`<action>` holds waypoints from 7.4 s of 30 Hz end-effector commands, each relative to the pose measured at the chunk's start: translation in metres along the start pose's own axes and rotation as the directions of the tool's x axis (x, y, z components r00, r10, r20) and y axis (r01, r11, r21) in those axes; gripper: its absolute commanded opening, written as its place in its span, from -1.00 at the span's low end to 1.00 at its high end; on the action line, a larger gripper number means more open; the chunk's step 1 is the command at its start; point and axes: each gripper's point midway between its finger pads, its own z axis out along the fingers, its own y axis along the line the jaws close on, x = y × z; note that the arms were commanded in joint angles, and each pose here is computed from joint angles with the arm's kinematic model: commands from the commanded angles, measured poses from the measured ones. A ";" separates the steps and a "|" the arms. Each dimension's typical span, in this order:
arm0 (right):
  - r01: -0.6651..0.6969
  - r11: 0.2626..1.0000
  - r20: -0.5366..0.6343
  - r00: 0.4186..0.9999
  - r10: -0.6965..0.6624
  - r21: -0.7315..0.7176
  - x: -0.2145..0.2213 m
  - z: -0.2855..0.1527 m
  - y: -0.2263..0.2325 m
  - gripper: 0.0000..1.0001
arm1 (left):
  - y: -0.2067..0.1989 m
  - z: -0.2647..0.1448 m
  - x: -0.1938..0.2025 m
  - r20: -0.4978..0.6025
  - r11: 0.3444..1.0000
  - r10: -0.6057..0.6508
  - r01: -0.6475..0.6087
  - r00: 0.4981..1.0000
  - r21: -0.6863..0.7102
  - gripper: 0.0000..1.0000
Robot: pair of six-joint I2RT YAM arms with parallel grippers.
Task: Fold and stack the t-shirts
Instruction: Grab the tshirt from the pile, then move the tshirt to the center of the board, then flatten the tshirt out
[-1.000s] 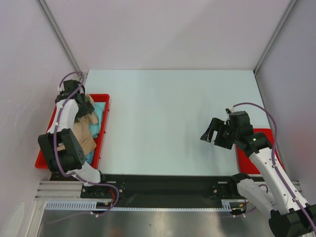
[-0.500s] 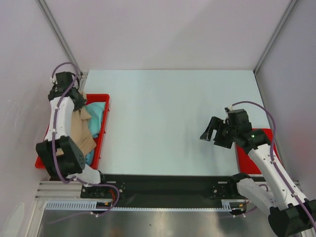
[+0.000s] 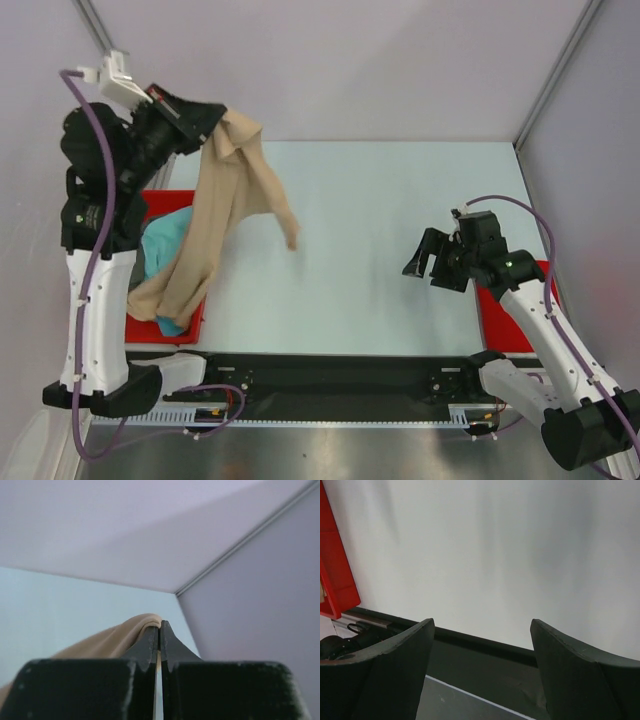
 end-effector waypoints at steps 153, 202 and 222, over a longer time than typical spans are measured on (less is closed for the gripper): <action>0.293 0.948 0.882 0.406 -0.241 0.125 -0.451 -0.045 0.088 -1.00 | 0.174 0.089 0.131 -0.227 0.885 0.013 -0.117 0.974 -0.451 -0.90; -0.245 0.924 -0.114 0.951 0.289 0.295 0.009 0.097 -0.121 0.24 | 0.315 -0.021 0.378 -0.794 0.779 -0.248 -0.372 0.555 -0.504 0.29; -0.134 0.928 -0.129 0.973 0.189 0.346 0.011 0.053 -0.105 -1.00 | 0.261 -0.085 0.323 -0.747 0.776 -0.222 -0.351 0.626 -0.524 -0.99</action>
